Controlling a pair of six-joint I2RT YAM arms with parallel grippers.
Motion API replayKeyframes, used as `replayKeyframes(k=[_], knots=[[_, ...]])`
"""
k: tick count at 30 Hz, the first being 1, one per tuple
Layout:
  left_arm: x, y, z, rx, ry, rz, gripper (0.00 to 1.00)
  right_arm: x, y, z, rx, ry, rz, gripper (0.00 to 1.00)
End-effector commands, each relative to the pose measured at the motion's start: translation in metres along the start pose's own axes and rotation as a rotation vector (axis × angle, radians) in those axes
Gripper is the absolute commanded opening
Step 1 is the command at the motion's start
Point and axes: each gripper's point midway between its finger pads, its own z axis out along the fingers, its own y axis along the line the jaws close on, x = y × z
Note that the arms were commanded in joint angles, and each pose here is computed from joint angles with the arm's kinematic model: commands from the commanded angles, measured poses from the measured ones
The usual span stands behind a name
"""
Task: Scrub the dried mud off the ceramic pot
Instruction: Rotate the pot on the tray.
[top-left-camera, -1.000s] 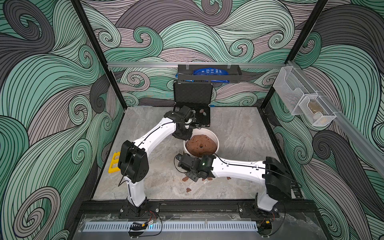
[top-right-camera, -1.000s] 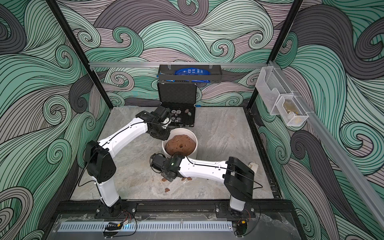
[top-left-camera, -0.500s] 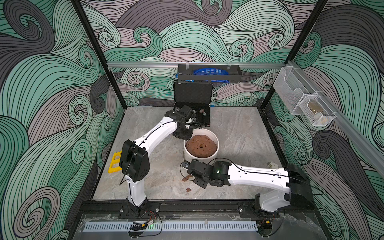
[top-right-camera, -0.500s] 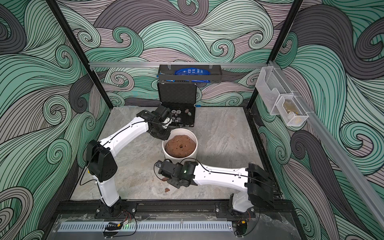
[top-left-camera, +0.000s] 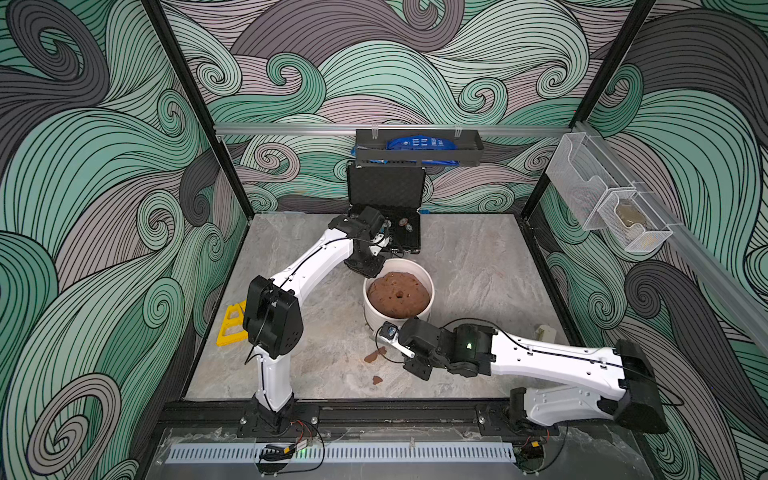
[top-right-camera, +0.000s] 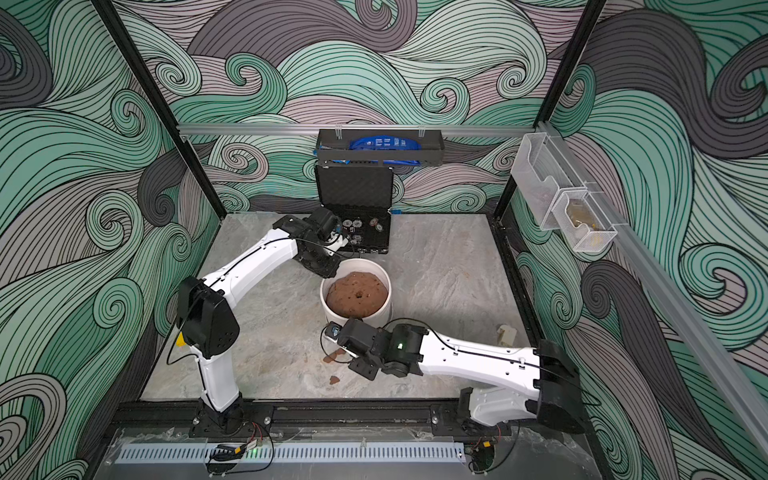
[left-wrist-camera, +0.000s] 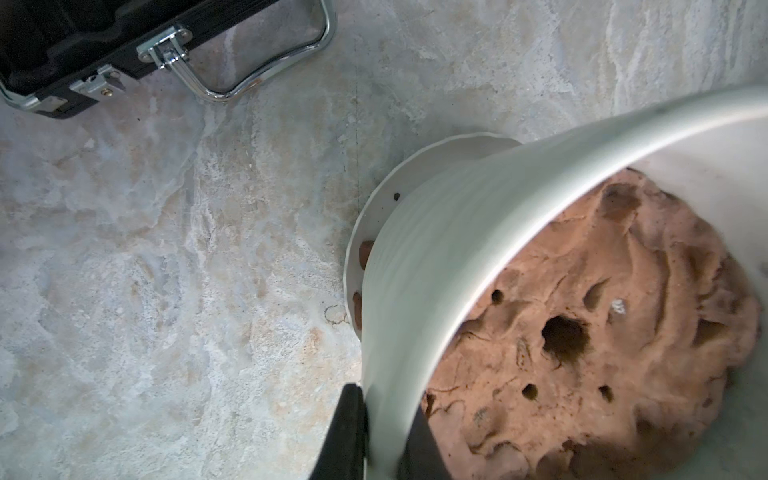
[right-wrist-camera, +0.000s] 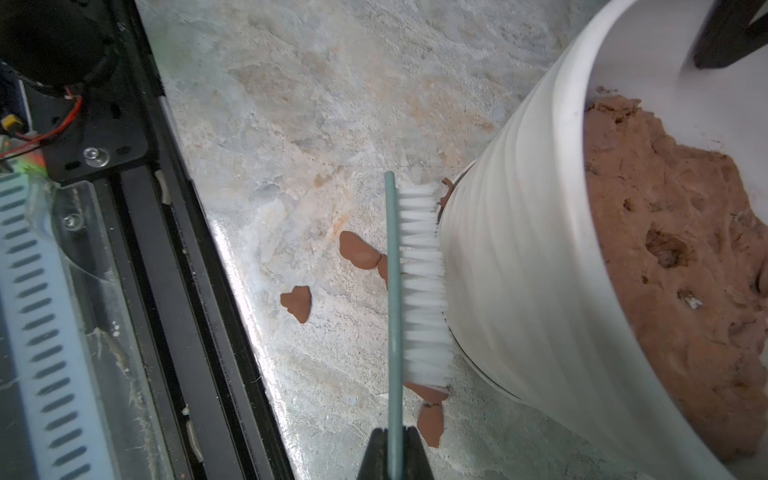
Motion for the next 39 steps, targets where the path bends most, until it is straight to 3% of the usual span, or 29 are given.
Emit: replayKeyframes(k=[1,4,13,19,23,27,30,37,39], knots=[[-0.009,0.004,0.003,0.072,-0.004,0.010,0.12,-0.007,0.000,-0.005,-0.030,-0.044,-0.015,0.00],[-0.016,-0.002,0.000,0.107,-0.013,0.032,0.12,-0.007,-0.004,-0.008,-0.021,-0.056,0.006,0.00],[-0.012,-0.005,0.001,0.130,0.015,0.250,0.12,-0.015,-0.003,-0.017,-0.038,-0.108,-0.012,0.00],[-0.024,-0.010,-0.013,0.149,-0.030,0.247,0.17,-0.016,-0.006,-0.022,-0.032,-0.124,-0.037,0.00],[-0.028,-0.013,-0.027,0.153,-0.060,0.213,0.28,-0.019,-0.012,-0.028,-0.027,-0.146,-0.023,0.00],[-0.028,-0.013,-0.042,0.142,-0.084,0.154,0.44,-0.022,-0.017,-0.036,-0.027,-0.179,-0.009,0.00],[-0.024,-0.009,-0.058,0.112,-0.095,0.043,0.56,-0.023,-0.021,-0.042,-0.027,-0.196,0.003,0.00],[0.004,-0.004,-0.088,-0.010,-0.136,-0.359,0.66,-0.028,-0.030,-0.057,-0.023,-0.256,0.040,0.00],[0.016,-0.010,-0.091,-0.084,-0.173,-0.407,0.68,-0.028,-0.032,-0.061,-0.024,-0.271,0.050,0.00]])
